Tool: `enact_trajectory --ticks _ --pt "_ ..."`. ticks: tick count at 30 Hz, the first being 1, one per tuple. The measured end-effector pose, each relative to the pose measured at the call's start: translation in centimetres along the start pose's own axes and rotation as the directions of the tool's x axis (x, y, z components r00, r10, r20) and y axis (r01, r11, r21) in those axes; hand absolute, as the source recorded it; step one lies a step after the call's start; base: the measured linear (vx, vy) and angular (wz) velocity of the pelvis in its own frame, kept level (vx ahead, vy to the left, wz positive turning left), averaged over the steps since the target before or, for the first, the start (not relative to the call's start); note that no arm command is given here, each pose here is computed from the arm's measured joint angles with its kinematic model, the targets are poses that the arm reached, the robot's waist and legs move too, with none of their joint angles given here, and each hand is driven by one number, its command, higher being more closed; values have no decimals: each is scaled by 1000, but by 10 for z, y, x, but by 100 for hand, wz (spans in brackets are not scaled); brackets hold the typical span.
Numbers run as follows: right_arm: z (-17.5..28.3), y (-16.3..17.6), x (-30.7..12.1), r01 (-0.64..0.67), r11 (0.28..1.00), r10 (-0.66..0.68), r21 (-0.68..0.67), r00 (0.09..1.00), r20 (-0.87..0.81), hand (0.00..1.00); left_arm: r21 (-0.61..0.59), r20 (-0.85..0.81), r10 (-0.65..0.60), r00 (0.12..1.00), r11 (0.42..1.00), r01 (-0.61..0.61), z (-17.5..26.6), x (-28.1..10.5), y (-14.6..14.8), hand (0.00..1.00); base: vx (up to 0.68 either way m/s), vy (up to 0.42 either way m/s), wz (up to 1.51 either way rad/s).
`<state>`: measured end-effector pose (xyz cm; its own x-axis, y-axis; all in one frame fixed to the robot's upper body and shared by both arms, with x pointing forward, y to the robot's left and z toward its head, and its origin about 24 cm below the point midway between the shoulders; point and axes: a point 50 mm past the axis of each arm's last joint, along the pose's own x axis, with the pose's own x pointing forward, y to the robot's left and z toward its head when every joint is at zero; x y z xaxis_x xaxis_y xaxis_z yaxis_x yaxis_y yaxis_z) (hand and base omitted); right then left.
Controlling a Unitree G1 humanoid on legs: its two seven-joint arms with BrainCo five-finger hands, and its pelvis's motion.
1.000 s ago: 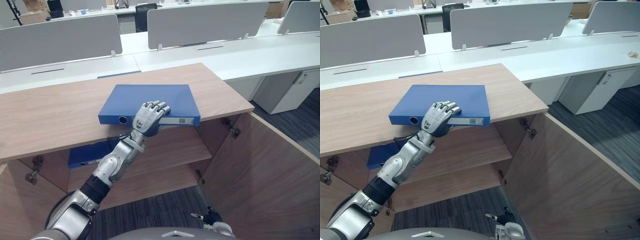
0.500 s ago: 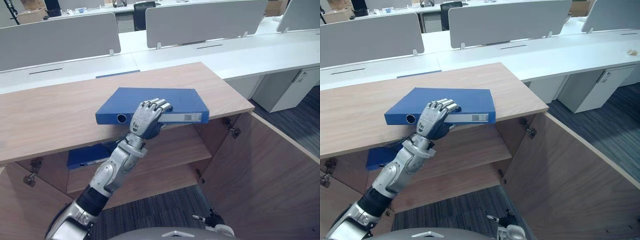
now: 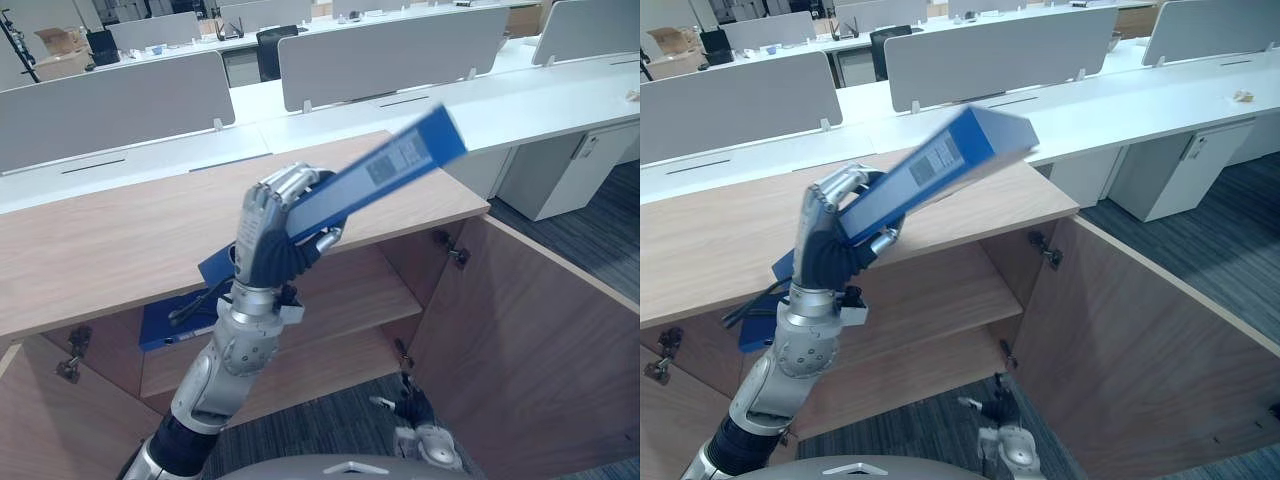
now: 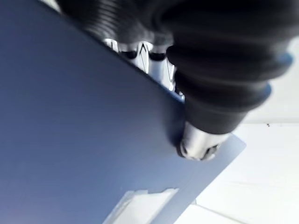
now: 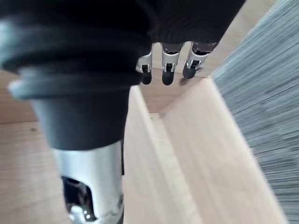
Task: Walk over to the cabinet, pick up the folder, carry it to the office cabinet, place the folder inside the office cabinet, then close the office cabinet door
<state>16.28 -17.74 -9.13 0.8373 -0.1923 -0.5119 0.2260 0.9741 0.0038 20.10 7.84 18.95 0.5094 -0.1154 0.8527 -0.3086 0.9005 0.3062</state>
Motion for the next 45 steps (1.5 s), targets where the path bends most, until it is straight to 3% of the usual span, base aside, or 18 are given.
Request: enact_trajectory --ticks 8,14,21,26,34,39,45 --pt "89 23 -22 -116 964 -3 241 897 442 0 -61 52 134 990 989 -131 16 8 23 100 -17 -15 -6" --pt "125 19 -44 -147 947 -57 285 797 601 0 -162 16 252 968 956 -246 20 8 45 100 11 -18 -11" --pt "173 15 -79 -207 923 -142 326 603 785 0 -201 -73 346 935 914 -353 14 0 63 100 0 -17 -9" --pt "205 17 -92 -254 929 -135 271 449 883 0 -209 -100 333 938 914 -347 10 -2 65 100 -30 -22 -8" --pt "242 24 -96 -318 941 -22 115 281 959 0 -310 -142 230 963 913 -264 0 -5 54 100 -21 -20 2" --pt "253 29 -90 -397 918 84 22 247 965 0 -392 -194 149 970 894 -216 -8 -9 43 100 -14 -18 14" --pt "249 42 -70 -491 867 259 -91 287 922 0 -484 -184 46 982 865 -131 -8 -11 36 100 -24 -22 5"
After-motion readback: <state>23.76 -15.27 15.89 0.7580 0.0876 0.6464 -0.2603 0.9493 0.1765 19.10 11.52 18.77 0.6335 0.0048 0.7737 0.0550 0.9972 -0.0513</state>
